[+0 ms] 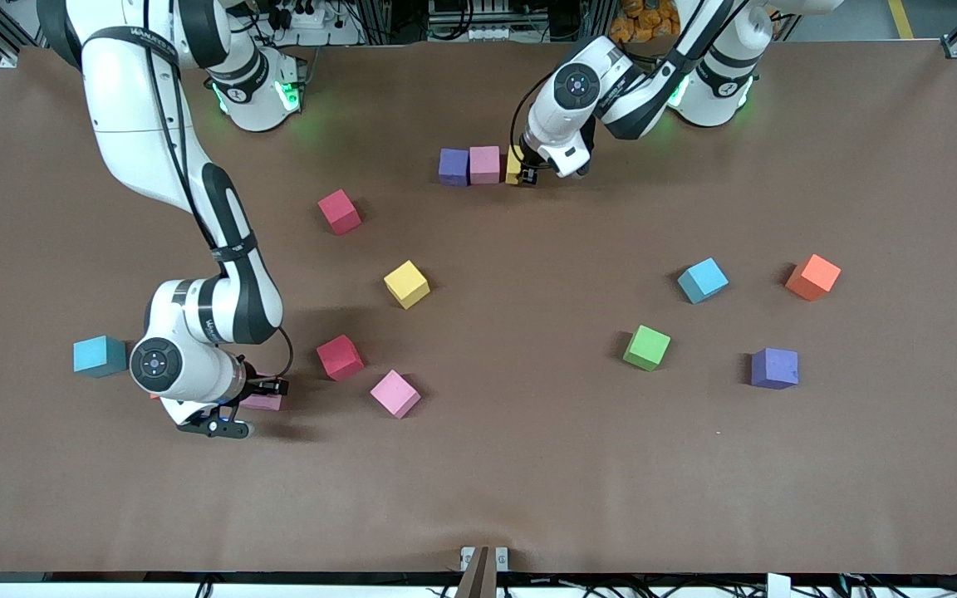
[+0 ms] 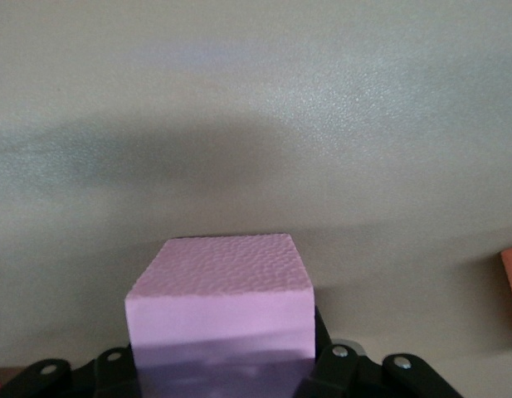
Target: Form number 2 with 11 blocks
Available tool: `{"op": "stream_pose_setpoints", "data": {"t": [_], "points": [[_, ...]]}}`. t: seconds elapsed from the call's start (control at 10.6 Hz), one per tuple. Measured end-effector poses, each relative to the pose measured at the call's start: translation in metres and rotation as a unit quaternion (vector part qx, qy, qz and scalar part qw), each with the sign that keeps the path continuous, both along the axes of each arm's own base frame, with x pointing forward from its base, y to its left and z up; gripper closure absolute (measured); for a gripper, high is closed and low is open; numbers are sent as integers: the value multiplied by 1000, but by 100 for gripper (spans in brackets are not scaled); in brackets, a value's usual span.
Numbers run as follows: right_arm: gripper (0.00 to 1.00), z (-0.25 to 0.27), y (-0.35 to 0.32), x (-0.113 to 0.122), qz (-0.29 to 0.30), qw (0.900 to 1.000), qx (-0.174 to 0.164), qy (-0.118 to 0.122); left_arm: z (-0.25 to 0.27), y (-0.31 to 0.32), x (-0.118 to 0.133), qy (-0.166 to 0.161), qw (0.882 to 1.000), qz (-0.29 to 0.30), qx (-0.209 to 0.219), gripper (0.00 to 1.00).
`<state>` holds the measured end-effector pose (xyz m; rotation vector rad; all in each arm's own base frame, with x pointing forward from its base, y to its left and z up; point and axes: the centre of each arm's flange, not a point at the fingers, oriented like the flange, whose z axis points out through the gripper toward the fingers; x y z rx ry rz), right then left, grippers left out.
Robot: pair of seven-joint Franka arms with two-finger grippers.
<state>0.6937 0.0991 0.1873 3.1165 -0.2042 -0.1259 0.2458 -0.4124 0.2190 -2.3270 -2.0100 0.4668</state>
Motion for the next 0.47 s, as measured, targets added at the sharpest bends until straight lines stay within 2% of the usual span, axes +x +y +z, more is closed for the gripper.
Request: {"op": "stream_pose_setpoints", "data": {"t": [0.09,0.47], "points": [[41,1,1,1,0,1000,0,-2,-2,0,0,2,1000,0,0,41],[41,14,4,7,2,1000,3,-14,-3,-10,-4,5,1000,-1,-4,41]]}}
